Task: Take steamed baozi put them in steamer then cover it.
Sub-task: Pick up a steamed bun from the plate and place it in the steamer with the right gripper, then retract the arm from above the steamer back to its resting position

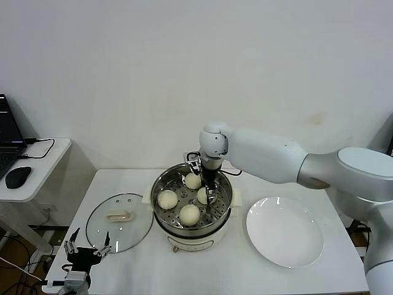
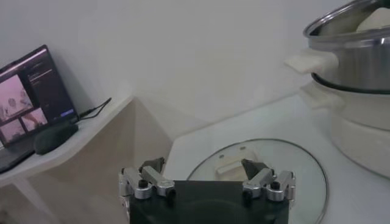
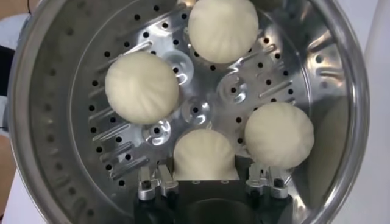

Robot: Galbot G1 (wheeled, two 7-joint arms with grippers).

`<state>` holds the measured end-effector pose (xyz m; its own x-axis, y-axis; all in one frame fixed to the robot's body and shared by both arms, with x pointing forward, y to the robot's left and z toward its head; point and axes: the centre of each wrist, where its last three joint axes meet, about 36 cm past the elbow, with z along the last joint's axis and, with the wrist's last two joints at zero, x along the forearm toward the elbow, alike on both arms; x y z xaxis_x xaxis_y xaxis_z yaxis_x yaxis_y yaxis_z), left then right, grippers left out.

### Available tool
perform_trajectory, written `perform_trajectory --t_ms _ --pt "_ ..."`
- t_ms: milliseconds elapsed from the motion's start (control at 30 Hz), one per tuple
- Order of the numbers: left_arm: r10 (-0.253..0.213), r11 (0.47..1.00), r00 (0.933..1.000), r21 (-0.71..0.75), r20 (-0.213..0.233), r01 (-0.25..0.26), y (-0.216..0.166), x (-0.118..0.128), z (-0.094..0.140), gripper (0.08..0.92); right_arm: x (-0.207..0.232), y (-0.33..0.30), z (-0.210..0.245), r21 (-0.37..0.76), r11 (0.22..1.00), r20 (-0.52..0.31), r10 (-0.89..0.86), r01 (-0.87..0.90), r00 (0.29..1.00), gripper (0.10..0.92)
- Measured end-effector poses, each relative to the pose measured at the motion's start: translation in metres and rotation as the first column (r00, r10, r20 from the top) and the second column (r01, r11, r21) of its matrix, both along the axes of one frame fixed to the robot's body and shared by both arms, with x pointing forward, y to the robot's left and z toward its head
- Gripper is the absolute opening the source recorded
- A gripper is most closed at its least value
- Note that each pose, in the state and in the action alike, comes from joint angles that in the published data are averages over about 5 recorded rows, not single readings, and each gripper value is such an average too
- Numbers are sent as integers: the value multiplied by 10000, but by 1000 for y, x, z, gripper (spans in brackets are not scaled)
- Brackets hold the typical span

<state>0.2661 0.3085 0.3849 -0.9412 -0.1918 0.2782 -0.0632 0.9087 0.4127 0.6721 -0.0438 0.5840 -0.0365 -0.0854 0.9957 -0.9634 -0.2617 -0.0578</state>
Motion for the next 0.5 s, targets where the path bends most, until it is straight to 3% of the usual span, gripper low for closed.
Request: perform_trajectory --t_ms 233,500 --pt "15 10000 10000 -8 -8 -15 -1 0 0 823 -2 -6 8 131 9998 -24 -162 163 9999 803" --pt "6 10000 10000 -57 21 -6 -4 0 0 823 -6 -35 39 763 9962 169 -432 418 9989 823"
